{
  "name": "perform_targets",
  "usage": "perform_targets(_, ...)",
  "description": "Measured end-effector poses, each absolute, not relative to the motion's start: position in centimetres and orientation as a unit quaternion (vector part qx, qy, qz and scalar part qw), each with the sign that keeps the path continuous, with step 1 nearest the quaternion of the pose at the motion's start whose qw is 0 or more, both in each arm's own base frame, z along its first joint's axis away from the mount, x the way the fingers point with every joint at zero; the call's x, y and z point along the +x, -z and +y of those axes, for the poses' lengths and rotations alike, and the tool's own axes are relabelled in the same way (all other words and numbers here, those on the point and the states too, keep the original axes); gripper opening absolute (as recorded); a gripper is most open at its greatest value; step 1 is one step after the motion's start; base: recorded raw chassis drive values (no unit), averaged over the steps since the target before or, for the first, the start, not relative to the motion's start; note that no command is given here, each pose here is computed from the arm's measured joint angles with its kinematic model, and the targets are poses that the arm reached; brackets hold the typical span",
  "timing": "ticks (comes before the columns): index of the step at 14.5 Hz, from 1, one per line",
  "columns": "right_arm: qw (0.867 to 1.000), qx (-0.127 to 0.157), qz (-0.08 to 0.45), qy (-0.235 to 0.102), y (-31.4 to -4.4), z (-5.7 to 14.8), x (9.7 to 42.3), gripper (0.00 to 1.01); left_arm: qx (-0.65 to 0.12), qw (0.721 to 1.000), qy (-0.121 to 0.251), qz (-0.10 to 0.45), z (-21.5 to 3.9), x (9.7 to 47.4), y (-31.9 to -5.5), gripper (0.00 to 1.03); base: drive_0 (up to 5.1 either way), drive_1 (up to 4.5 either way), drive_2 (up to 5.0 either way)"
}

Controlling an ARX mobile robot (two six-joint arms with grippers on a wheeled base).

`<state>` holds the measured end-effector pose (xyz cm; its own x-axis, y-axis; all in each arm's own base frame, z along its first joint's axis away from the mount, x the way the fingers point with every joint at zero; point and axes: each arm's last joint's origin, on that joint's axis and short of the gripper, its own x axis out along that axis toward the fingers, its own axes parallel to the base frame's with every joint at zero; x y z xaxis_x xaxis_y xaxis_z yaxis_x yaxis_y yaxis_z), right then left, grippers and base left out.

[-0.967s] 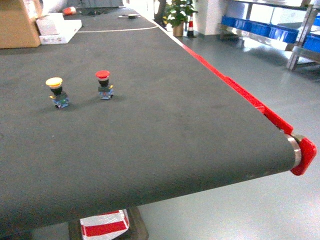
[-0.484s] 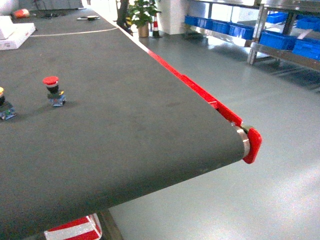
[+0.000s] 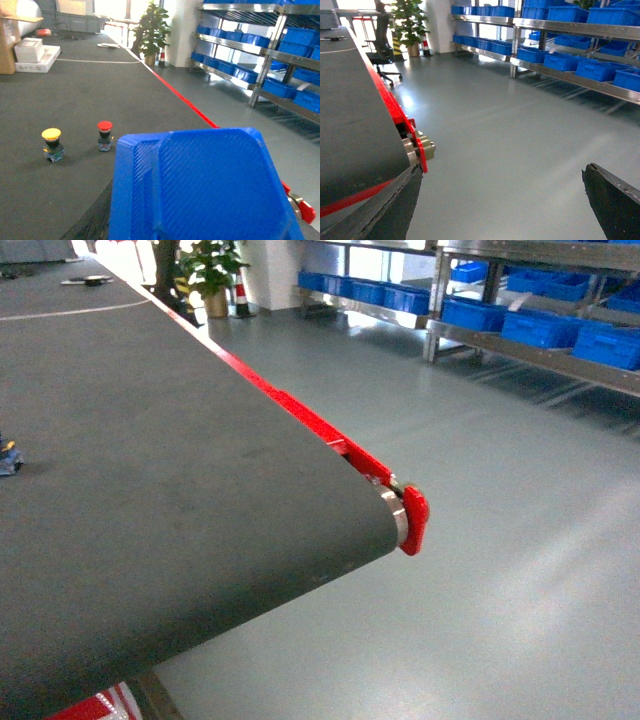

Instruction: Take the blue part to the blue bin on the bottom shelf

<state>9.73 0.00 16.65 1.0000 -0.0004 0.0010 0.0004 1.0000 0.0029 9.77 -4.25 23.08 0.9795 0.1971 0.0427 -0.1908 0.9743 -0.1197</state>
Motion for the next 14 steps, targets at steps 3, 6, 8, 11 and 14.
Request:
perform_targets(3,1.0,0.001,0.0,0.0,-16.65,0.0,9.73,0.98,-0.057,0.993,-0.097,-0.027,-4.25,9.77,-23.07,0.44,-1.6,-1.59,-1.6)
perform_targets(6,1.0,0.001,0.0,0.0,-16.65,0.0,9.73,0.98,-0.057,0.993,-0.097,-0.027,-4.25,9.77,-23.07,0.44,-1.6,-1.59,-1.6)
perform_targets(8,1.0,0.001,0.0,0.0,-16.65,0.0,9.73,0.98,-0.057,0.993,-0.098,-0.027,-4.25,9.77,-23.07,0.44,-1.6,-1.59,-1.6)
perform_targets(11,1.0,0.001,0.0,0.0,-16.65,0.0,9.73,0.98,-0.058,0.993,-0.098,-0.027,-4.25,9.77,-23.07,0.44,-1.6,-1.59,-1.6)
perform_targets(14,1.0,0.001,0.0,0.0,-16.65,0.0,9.73,0.98,-0.058,0.993,-0.098,-0.027,-4.25,9.77,-23.07,0.44,-1.6,-1.59,-1.6)
